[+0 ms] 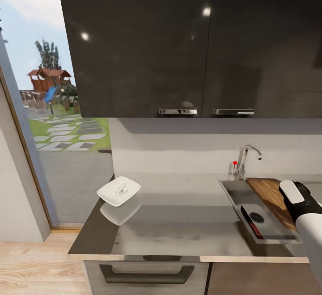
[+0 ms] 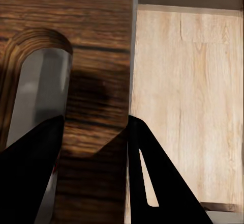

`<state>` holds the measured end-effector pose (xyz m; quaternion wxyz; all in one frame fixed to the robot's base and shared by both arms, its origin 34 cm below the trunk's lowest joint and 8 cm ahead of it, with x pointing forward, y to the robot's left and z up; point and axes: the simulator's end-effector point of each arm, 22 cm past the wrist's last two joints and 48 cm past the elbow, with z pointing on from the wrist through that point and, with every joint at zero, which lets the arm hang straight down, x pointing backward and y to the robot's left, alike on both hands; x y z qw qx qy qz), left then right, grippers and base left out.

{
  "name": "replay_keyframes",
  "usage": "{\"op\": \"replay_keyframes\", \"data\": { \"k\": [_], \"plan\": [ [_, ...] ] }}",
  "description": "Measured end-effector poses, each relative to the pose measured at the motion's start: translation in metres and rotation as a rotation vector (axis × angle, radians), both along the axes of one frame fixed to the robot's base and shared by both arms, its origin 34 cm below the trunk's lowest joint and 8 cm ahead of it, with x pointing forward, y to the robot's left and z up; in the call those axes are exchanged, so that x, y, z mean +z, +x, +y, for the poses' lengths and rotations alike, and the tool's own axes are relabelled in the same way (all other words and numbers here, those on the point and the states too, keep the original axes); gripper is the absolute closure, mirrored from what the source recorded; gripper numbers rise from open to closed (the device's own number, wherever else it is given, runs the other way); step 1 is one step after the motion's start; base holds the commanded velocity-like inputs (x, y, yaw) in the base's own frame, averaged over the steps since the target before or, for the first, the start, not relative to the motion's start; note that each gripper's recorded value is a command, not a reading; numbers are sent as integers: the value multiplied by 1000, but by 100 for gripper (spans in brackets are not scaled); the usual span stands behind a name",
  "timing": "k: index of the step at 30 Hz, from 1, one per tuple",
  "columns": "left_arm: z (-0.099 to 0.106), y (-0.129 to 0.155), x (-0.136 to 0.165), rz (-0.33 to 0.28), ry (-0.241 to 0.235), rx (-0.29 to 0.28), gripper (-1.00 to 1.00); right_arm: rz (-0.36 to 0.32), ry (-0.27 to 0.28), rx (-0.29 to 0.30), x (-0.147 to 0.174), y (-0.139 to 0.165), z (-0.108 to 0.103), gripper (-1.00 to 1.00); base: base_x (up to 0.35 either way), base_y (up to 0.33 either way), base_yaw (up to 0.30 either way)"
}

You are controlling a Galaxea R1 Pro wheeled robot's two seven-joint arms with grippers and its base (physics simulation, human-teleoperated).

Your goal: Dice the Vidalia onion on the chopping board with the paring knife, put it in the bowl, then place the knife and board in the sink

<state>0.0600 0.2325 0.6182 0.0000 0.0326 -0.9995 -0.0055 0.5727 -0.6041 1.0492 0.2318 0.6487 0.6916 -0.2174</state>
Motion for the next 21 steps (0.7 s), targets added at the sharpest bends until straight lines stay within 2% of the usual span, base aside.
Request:
{"op": "replay_keyframes", "data": {
  "k": [5, 21],
  "plan": [
    [0, 0, 0, 0, 0, 0, -100, 11, 2, -16, -3, -3, 3, 100, 0, -17, 0],
    [0, -2, 0, 5, 1, 0, -100, 20, 23, 18, -14, 9, 29, 100, 70, -111, 0]
  ]
}}
